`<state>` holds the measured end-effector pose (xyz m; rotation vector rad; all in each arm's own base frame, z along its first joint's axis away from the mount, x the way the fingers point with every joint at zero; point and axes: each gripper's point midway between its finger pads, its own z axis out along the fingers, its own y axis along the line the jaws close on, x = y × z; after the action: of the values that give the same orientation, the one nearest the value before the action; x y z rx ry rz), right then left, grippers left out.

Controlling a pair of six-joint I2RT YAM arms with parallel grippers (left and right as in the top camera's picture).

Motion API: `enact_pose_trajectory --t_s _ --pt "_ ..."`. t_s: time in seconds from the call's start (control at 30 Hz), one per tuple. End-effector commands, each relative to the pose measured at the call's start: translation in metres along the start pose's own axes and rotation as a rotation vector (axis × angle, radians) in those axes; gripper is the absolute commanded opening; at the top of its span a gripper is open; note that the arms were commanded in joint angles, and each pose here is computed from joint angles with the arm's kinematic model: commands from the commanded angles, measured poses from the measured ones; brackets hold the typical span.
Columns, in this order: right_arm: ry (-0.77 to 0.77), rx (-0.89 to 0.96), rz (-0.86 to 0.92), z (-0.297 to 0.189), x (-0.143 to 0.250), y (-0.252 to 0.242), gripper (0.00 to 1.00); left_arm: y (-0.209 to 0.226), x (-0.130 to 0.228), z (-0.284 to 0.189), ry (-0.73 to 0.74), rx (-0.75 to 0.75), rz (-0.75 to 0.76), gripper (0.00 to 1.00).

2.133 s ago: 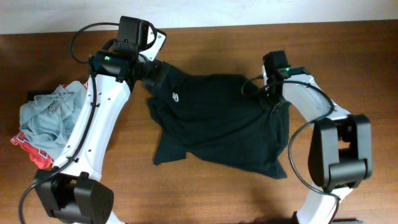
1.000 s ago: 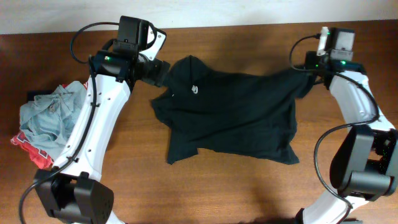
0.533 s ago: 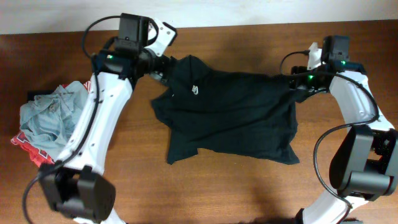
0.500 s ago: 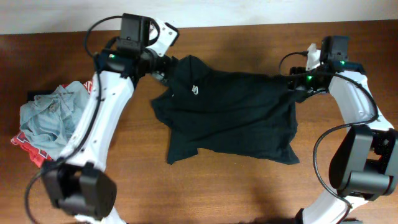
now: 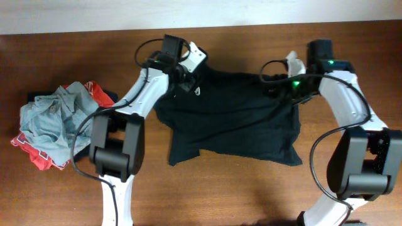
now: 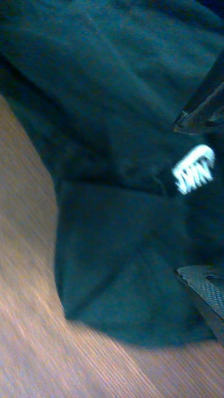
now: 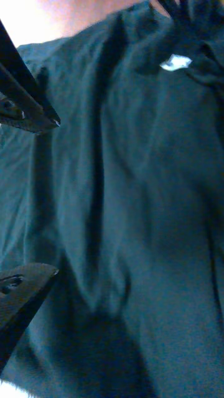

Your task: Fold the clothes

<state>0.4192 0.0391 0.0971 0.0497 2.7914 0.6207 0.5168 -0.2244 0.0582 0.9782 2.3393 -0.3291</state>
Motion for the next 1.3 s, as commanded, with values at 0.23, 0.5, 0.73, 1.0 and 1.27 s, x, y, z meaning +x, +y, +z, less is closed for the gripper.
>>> enact_pose_trajectory --t_s 0.23,0.5,0.73,1.0,1.27 --pt "0.006 0.012 -0.061 -0.007 0.003 0.016 0.70 -0.008 0.025 0.057 0.034 0.009 0.032 0.39" --pt "0.022 0.035 -0.054 -0.007 0.007 0.012 0.69 0.012 0.012 0.063 -0.022 -0.094 0.012 0.02" --pt "0.031 0.082 -0.050 -0.007 0.009 0.004 0.68 0.027 -0.031 0.046 -0.113 -0.148 0.002 0.00" --pt "0.037 0.084 -0.048 -0.007 0.011 0.004 0.68 0.058 -0.072 0.023 -0.230 -0.274 -0.011 0.00" --pt "0.060 0.085 -0.039 -0.007 0.017 0.003 0.68 0.103 -0.077 0.023 -0.320 -0.435 -0.082 0.43"
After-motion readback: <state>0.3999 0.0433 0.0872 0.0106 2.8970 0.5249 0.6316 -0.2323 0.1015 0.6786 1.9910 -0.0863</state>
